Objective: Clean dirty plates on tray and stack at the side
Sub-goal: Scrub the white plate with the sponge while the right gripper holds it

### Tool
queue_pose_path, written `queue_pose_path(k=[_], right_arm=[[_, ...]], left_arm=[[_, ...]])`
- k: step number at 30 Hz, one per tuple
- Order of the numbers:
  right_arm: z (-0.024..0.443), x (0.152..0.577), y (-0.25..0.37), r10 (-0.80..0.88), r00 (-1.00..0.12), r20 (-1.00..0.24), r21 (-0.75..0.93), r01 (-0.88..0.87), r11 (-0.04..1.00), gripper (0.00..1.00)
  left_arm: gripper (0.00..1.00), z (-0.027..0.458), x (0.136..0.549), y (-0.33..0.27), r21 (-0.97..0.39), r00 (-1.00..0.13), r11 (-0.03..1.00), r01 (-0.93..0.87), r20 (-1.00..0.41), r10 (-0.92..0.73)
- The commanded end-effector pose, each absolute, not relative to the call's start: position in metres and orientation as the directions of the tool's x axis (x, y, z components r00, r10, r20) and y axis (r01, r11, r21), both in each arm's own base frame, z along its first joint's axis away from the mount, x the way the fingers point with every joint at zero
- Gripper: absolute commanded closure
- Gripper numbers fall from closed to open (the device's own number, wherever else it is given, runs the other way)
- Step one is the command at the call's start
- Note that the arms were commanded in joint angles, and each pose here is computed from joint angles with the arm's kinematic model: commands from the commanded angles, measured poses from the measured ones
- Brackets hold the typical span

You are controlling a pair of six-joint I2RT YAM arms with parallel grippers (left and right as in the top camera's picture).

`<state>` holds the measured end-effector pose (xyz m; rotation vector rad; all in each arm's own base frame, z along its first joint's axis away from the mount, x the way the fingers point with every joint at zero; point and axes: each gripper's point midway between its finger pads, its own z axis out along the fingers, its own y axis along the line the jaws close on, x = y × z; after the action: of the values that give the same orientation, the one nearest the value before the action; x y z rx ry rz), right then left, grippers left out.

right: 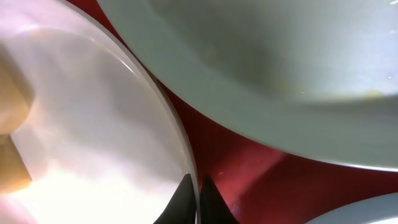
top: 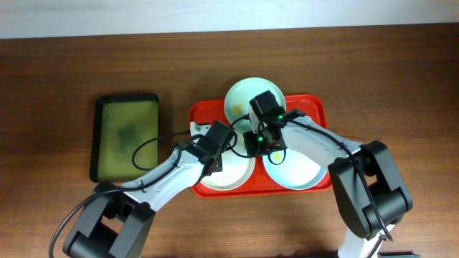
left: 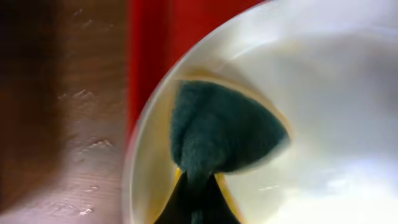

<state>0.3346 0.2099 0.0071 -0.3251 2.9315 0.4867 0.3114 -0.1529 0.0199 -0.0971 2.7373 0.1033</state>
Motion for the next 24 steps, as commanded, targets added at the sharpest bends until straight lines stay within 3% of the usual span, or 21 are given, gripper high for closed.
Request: queue_pose_path(k=[1, 4, 10, 16, 20, 24], right_arm=[[-0.002, 0.330, 0.207, -0.182, -0.971, -0.157, 0.295, -0.222, 0.929, 0.96], [-0.002, 0.330, 0.207, -0.182, -0.971, -0.157, 0.295, -0.222, 0.929, 0.96], [-0.002, 0.330, 0.207, -0.182, -0.971, -0.158, 0.294, -0.222, 0.929, 0.96], [-0.002, 0.330, 0.207, -0.182, -0.971, -0.158, 0.294, -0.222, 0.930, 0.96], [-0.002, 0.330, 0.207, -0.182, -0.971, -0.158, 0.294, -0.222, 0.930, 0.96], [-0.002, 0.330, 0.207, -0.182, -0.971, -0.158, 0.294, -0.222, 0.930, 0.96]], left_arm=[[1.00, 0.045, 0.321, -0.209, -0.236, -0.918, 0.972, 0.006, -0.387, -0.089], [1.00, 0.048, 0.319, -0.241, -0.377, -0.931, 0.925, 0.050, -0.352, -0.093], [1.00, 0.019, 0.306, -0.241, -0.329, -0.953, 0.944, 0.020, -0.291, -0.081], [1.00, -0.012, 0.299, -0.182, -0.029, -0.952, 0.997, -0.067, -0.298, -0.073], [1.00, 0.000, 0.298, -0.141, 0.174, -0.936, 0.978, -0.112, -0.350, -0.045], [1.00, 0.022, 0.303, -0.121, 0.257, -0.908, 0.955, -0.145, -0.418, -0.026]])
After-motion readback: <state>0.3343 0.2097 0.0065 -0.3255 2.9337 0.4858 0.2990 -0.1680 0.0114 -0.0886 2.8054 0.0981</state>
